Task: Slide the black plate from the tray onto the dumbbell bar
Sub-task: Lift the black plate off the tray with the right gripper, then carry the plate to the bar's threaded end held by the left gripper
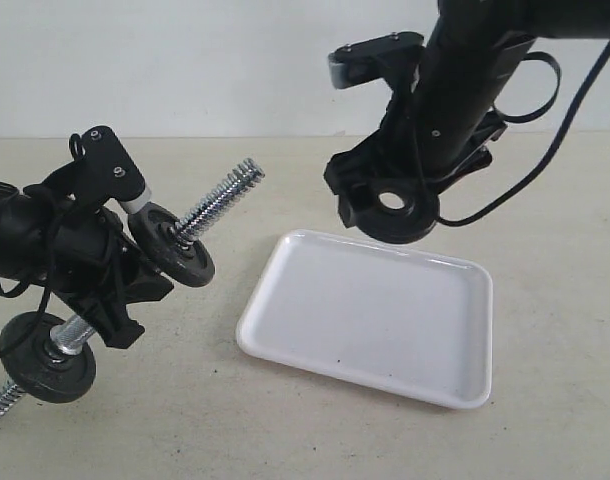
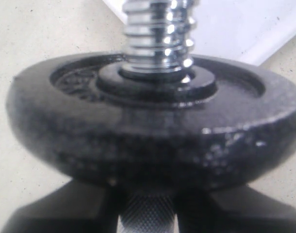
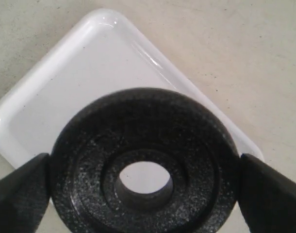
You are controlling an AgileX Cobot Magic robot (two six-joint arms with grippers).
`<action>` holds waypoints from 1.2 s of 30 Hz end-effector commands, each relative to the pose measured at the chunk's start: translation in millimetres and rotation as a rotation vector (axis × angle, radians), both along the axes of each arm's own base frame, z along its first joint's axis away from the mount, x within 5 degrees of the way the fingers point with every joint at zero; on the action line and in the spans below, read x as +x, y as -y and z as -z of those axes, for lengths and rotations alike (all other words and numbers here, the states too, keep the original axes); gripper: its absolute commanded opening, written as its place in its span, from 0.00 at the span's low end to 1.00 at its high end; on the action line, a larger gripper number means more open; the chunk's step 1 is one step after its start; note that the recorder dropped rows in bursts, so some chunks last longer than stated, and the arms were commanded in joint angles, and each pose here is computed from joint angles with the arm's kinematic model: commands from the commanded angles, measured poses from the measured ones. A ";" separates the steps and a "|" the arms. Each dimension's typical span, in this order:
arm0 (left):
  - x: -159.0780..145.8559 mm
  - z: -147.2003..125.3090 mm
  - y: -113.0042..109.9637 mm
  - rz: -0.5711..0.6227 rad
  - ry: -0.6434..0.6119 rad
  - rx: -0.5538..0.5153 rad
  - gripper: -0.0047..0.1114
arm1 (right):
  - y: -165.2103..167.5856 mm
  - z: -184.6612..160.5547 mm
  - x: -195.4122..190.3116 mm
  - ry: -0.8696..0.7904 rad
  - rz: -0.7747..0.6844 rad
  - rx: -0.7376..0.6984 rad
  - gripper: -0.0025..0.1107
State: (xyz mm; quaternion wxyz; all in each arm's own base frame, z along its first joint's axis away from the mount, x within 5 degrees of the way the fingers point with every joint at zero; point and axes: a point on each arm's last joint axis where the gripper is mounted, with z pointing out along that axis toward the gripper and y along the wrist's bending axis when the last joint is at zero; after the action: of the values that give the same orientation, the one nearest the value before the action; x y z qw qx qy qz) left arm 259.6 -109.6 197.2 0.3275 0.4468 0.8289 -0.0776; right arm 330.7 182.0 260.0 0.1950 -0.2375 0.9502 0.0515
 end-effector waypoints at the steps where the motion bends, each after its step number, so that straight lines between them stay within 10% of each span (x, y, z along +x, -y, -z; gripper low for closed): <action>1: 5.7 -22.1 -0.1 -0.083 0.088 -0.066 0.08 | 20.2 -14.8 3.4 -0.038 -0.046 0.104 0.02; 13: 6.3 -22.3 -0.5 -0.065 0.108 -0.048 0.08 | 36.4 -35.8 2.5 -0.151 -0.287 0.579 0.02; 36: 3.0 -31.9 15.6 0.118 0.194 -0.161 0.08 | 20.3 -58.4 -2.0 -0.067 -0.441 0.852 0.02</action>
State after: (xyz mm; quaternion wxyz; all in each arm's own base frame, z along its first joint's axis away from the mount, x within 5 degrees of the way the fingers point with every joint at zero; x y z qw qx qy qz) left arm 257.0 -123.7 203.8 0.3859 0.5056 0.7622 -0.1206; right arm 330.9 161.5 302.2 0.2066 -0.3364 0.7960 0.4588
